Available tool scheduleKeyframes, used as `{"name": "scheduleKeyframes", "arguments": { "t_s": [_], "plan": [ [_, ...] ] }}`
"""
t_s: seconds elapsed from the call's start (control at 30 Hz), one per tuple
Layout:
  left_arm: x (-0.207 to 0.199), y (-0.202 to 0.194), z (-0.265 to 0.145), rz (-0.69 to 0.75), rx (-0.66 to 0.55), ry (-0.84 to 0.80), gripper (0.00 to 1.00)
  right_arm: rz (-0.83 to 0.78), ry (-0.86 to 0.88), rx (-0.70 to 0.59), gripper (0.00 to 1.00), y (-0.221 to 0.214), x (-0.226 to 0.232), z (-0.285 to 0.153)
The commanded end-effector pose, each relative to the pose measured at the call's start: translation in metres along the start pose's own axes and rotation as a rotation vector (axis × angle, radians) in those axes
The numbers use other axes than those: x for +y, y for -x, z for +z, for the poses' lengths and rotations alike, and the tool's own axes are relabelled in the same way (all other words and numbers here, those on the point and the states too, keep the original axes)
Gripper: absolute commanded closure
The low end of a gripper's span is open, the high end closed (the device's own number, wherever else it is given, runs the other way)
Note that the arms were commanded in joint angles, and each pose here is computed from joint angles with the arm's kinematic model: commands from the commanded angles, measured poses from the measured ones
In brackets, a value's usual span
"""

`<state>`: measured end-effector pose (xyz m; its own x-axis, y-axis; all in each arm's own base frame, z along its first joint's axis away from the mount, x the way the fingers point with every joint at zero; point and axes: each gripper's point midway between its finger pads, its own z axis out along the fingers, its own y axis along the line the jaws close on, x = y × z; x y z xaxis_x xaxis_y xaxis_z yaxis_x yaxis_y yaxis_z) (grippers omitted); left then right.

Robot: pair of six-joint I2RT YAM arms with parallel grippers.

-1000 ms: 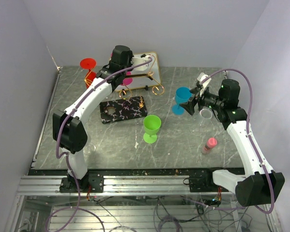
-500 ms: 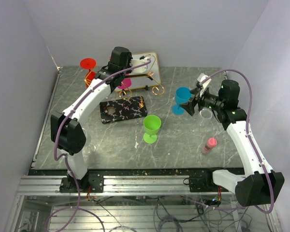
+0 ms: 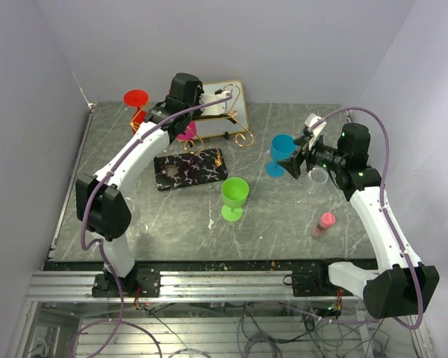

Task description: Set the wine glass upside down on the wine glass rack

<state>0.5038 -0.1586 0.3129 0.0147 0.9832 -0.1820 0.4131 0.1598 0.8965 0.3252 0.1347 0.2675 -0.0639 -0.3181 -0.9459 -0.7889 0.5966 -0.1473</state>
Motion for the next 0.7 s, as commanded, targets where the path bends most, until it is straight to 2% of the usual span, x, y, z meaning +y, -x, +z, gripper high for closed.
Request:
{"name": "scheduleKeyframes", "arguments": {
  "t_s": [0.0, 0.67],
  "plan": [
    [0.004, -0.005, -0.012, -0.011, -0.006, -0.004, 0.76, -0.018, -0.013, -0.011, 0.14, 0.000, -0.003, -0.001],
    [-0.008, -0.008, -0.022, 0.015, -0.003, -0.043, 0.66, -0.024, -0.012, -0.012, 0.13, 0.001, -0.003, 0.000]
  ]
}}
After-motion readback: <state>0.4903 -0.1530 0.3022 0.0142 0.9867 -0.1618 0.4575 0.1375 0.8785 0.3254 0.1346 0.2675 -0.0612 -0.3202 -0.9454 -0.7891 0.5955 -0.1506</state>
